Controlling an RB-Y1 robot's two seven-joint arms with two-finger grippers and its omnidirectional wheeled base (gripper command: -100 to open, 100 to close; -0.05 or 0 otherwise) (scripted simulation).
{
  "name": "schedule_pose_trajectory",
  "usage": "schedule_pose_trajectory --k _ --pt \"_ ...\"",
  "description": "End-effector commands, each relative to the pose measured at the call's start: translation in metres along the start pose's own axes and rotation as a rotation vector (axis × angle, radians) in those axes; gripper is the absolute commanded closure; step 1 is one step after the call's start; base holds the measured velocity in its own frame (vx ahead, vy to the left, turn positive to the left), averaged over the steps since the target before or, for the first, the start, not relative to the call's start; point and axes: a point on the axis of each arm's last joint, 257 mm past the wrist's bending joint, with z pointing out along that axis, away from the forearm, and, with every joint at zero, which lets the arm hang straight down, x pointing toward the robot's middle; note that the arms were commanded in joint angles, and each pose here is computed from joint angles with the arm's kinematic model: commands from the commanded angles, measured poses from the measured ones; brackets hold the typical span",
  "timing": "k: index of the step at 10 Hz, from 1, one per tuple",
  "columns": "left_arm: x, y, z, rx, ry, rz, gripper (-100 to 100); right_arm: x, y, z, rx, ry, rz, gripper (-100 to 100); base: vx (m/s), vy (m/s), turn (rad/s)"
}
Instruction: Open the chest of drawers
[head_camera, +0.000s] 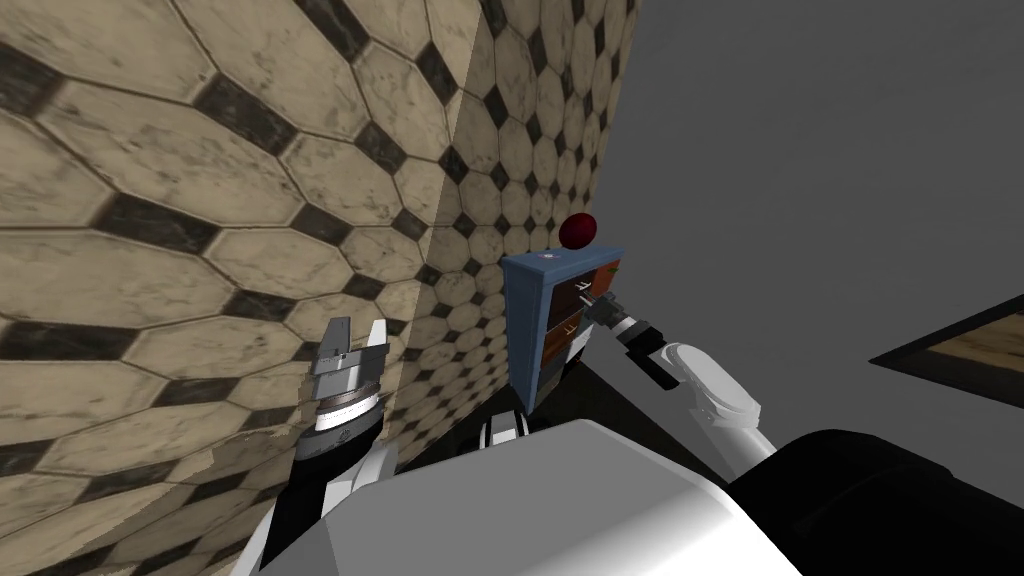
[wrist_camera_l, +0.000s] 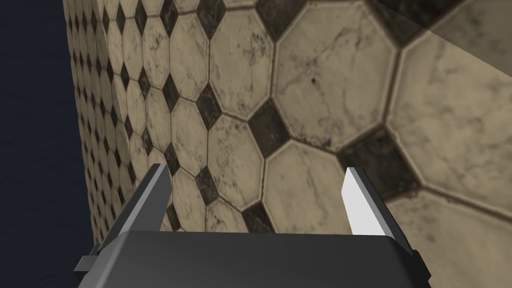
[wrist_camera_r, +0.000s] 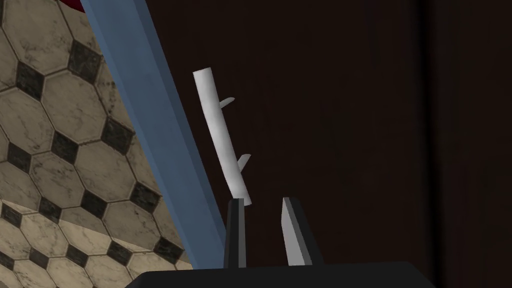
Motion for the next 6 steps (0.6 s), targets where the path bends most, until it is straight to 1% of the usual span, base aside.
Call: schedule_pose_trajectory --k 1,4,5,6 --pt "0.000 0.000 0.000 0.000 0.000 0.000 0 -0.018 -0.004 0.000 -0.024 -0.046 -0.095 -100 0.062 -0.149 0.003" --pt "0.000 0.000 0.000 0.000 0.000 0.000 0 -0.042 -0.007 -0.001 -0.055 -0.104 -0.212 -100 0.048 -0.170 0.003" --pt "0.000 0.000 0.000 0.000 0.000 0.000 0 -0.037 -0.007 -0.001 -0.048 -0.092 -0.186 -100 0.027 -0.085 0.007" --pt "0.000 0.000 0.000 0.000 0.000 0.000 0 -0.036 -0.016 0.001 -0.048 -0.095 -0.187 -100 0.102 0.007 -0.011"
